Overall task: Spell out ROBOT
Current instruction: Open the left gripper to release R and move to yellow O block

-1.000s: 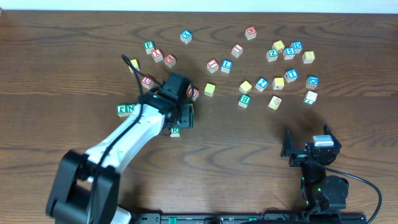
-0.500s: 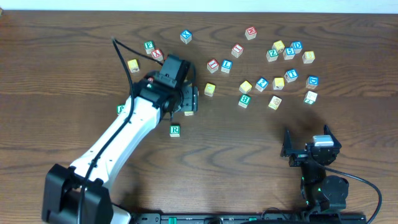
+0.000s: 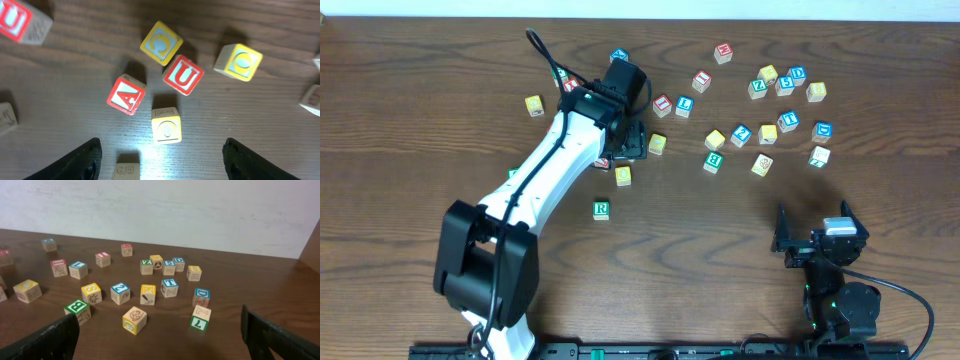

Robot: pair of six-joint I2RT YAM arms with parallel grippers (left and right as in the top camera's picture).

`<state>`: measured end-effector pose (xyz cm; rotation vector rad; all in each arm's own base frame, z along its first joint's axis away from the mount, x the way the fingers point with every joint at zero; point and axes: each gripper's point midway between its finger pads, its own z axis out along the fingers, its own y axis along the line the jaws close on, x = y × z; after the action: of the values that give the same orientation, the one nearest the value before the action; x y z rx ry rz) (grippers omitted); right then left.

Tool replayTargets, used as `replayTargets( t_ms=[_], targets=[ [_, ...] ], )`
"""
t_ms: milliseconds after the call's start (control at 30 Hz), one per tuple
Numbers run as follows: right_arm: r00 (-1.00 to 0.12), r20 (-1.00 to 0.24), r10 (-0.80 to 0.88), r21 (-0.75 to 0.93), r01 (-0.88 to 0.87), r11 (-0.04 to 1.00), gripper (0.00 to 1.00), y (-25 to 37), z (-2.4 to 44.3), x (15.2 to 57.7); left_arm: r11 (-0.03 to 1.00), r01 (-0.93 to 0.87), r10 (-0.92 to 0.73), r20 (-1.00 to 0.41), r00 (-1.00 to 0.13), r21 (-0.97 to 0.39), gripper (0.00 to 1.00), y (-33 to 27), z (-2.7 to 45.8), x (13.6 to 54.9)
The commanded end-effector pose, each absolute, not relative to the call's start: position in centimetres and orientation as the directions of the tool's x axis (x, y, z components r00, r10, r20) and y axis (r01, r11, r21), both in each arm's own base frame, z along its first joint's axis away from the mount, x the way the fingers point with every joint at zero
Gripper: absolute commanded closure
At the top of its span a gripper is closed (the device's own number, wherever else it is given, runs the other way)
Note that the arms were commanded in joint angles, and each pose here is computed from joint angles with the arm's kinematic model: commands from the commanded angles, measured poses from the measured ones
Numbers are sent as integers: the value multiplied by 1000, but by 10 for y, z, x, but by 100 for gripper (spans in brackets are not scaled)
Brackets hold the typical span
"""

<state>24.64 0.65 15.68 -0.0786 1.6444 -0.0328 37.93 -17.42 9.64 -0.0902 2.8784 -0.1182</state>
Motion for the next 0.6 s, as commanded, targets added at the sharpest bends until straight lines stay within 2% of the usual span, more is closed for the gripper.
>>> replayTargets(
  t_ms=[0,133,567],
  targets=[
    [-76,-995,-62,-61,-16,998,1,3,156,246,986,-143,-159,-239,-958,-84,24,-172,91,383],
    [-76,-995,-62,-61,-16,998,1,3,156,246,977,-197,-209,-203,-957,-78,24,-171,82,379],
    [-76,-995,-62,-61,-16,998,1,3,156,246,975,-197,-206,-94,-974,-98,24,-183,52,369]
  ],
)
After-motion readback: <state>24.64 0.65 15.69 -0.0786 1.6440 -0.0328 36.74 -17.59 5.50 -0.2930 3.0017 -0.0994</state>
